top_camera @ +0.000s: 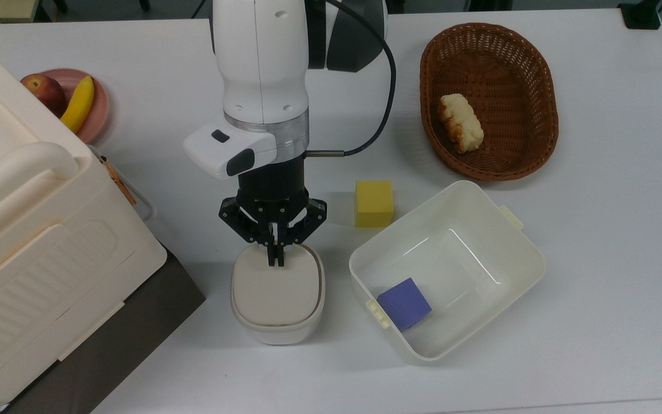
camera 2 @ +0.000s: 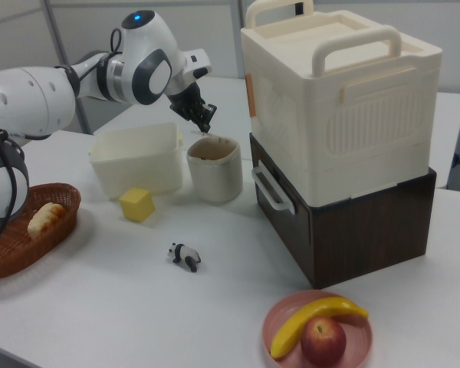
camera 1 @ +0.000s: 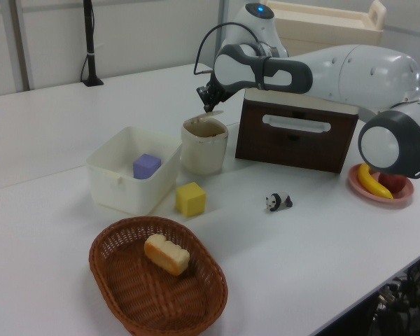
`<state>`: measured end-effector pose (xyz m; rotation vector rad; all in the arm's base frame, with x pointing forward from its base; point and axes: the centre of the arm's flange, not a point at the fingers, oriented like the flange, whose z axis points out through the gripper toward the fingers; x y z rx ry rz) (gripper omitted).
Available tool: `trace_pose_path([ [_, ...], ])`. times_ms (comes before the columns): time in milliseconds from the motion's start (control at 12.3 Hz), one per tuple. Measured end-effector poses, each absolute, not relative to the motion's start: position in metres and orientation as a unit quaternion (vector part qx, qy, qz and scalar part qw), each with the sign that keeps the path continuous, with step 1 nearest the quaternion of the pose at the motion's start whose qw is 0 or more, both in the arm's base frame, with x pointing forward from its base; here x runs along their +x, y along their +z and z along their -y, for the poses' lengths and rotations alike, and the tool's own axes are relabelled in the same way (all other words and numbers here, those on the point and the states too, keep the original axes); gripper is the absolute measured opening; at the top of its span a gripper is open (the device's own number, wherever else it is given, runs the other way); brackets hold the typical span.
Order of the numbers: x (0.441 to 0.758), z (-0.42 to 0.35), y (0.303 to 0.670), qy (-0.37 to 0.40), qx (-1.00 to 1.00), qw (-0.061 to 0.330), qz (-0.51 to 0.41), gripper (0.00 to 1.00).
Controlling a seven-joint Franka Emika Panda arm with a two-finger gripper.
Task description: Close the trash can
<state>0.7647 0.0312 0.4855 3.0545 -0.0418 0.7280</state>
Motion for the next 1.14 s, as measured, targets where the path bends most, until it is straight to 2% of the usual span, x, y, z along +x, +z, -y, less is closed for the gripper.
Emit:
trace_pose_path([
  [163,0.762,-0.030,0.480,0.216,0.976,0.002,0.014,0.10],
  [407,0.765,-0.025,0.449,0.195,0.981,0.007,0.017,0.10],
  [732,0.765,-0.023,0.434,0.186,0.982,0.017,0.012,0.10],
  [977,0.765,-0.027,0.434,0.187,0.982,0.027,0.003,0.10],
  [1139,0.761,-0.025,0.455,0.197,0.980,0.023,0.007,0.11],
])
